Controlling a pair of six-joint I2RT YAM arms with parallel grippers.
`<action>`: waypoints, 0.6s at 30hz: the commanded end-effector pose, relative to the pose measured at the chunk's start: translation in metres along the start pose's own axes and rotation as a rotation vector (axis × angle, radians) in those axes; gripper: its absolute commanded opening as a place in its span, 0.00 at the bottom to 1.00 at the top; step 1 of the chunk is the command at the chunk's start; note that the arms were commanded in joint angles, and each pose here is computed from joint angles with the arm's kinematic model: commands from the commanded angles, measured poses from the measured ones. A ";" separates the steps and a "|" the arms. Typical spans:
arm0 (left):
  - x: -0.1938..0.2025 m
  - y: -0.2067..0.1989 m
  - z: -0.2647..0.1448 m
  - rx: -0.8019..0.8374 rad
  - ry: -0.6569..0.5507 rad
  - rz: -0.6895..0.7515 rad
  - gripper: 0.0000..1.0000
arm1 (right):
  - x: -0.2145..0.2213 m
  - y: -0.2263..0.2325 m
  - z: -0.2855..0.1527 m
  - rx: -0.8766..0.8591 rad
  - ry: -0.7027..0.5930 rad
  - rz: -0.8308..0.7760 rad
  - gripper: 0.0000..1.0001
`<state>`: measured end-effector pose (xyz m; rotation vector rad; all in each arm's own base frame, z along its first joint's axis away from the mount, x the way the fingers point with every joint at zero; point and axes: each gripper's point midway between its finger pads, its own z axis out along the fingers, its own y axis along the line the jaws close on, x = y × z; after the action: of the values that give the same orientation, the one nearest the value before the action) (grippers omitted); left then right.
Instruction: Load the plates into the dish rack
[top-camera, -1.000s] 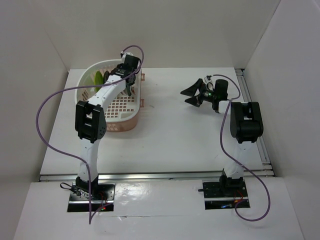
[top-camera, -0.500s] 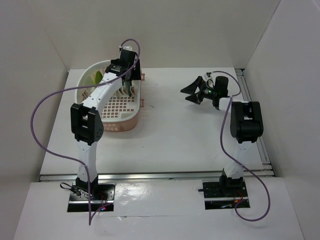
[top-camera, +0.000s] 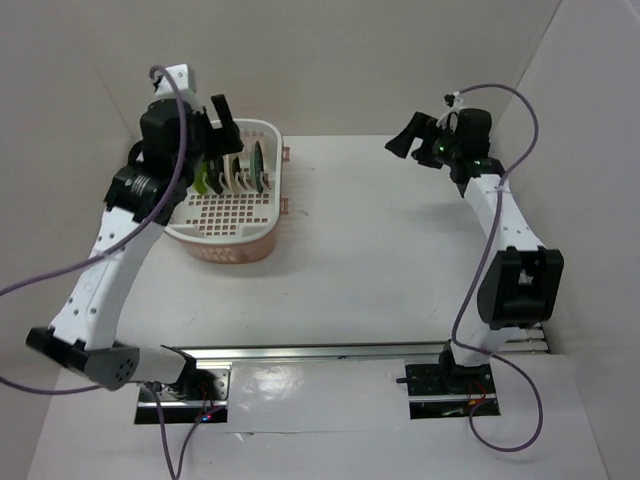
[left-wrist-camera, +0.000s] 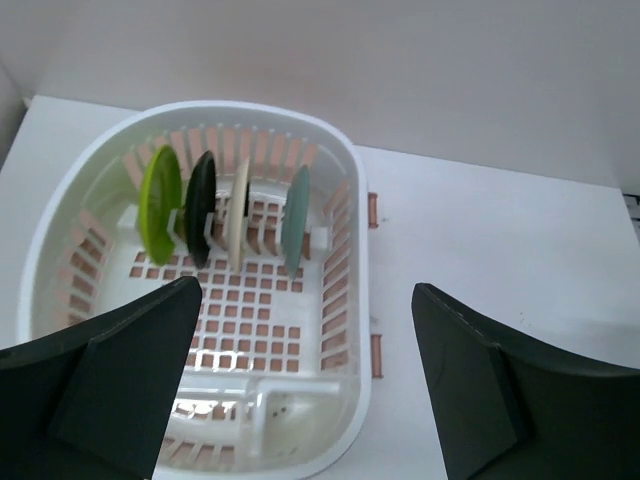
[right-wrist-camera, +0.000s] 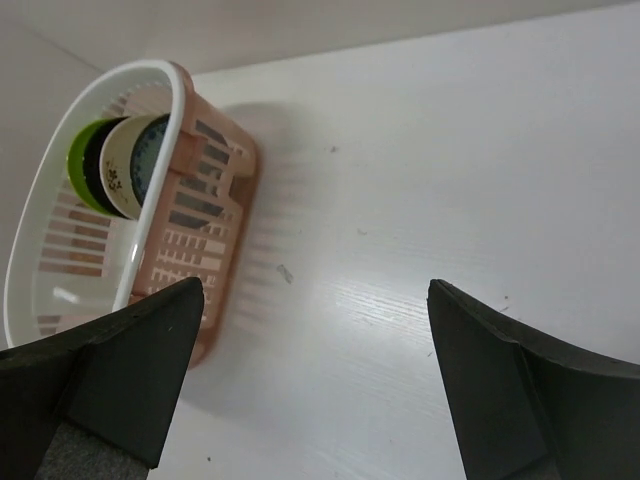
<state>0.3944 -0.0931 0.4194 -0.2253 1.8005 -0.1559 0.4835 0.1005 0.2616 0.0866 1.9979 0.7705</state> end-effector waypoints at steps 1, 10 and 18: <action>0.027 0.022 -0.014 -0.058 0.055 0.015 1.00 | -0.015 0.006 -0.036 0.103 -0.063 -0.080 1.00; 0.099 0.055 -0.077 -0.077 0.148 0.008 1.00 | -0.006 0.068 -0.096 0.147 -0.104 -0.207 1.00; 0.083 0.074 -0.140 -0.042 0.060 -0.034 1.00 | 0.036 0.075 -0.168 0.260 -0.120 -0.207 1.00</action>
<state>0.2523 -0.0545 0.3385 -0.2169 1.9238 -0.1280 0.3362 0.1065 0.3365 0.0303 1.9113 0.4520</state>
